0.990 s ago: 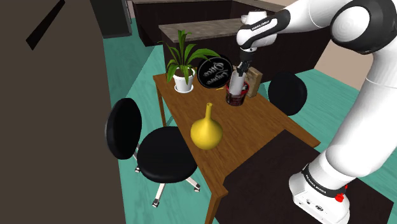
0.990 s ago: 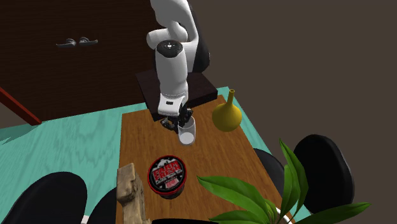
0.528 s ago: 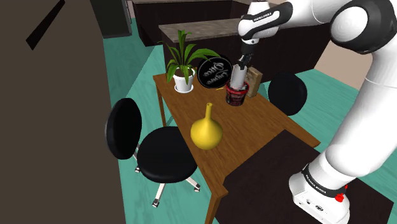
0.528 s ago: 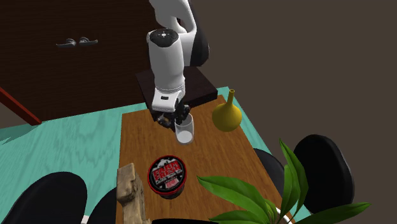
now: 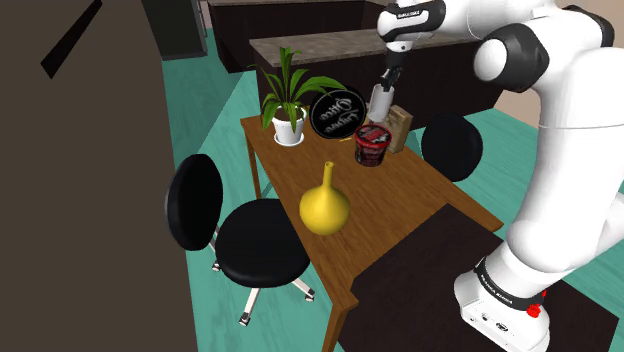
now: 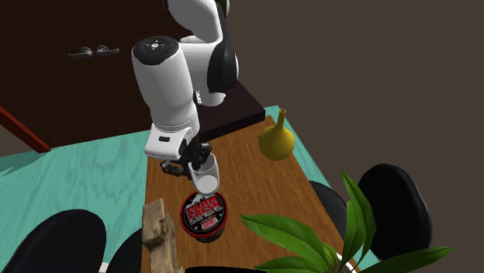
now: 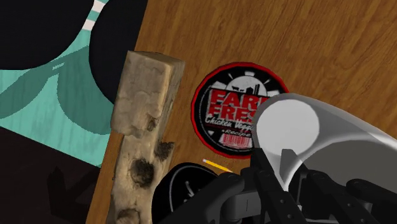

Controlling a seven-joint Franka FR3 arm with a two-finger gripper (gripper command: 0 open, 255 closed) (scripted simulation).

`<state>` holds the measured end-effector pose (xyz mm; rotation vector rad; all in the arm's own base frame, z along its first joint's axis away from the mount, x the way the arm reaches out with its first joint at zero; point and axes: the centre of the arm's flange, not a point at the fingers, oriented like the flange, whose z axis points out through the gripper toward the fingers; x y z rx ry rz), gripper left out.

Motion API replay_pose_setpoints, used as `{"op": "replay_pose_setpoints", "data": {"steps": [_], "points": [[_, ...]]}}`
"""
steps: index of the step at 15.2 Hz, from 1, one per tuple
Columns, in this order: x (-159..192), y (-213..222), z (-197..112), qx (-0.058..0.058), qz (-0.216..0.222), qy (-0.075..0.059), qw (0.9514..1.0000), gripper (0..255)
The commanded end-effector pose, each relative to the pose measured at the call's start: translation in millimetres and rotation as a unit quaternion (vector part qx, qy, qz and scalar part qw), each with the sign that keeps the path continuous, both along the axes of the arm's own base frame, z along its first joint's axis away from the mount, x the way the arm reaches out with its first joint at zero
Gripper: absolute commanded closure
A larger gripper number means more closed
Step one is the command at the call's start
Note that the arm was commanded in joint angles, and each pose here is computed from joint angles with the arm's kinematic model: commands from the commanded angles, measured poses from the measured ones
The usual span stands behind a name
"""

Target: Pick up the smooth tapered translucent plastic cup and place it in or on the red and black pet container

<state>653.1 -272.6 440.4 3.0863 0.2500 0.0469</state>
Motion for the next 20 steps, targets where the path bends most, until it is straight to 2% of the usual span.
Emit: {"op": "replay_pose_setpoints", "data": {"steps": [1,4,20], "points": [[14.9,-22.1,6.3,0.000,0.001,0.000,1.0000,255],[30.2,-45.9,13.7,0.000,0.001,0.000,1.0000,255],[30.3,-45.9,-70.8,0.000,0.001,0.000,1.0000,255]]}}
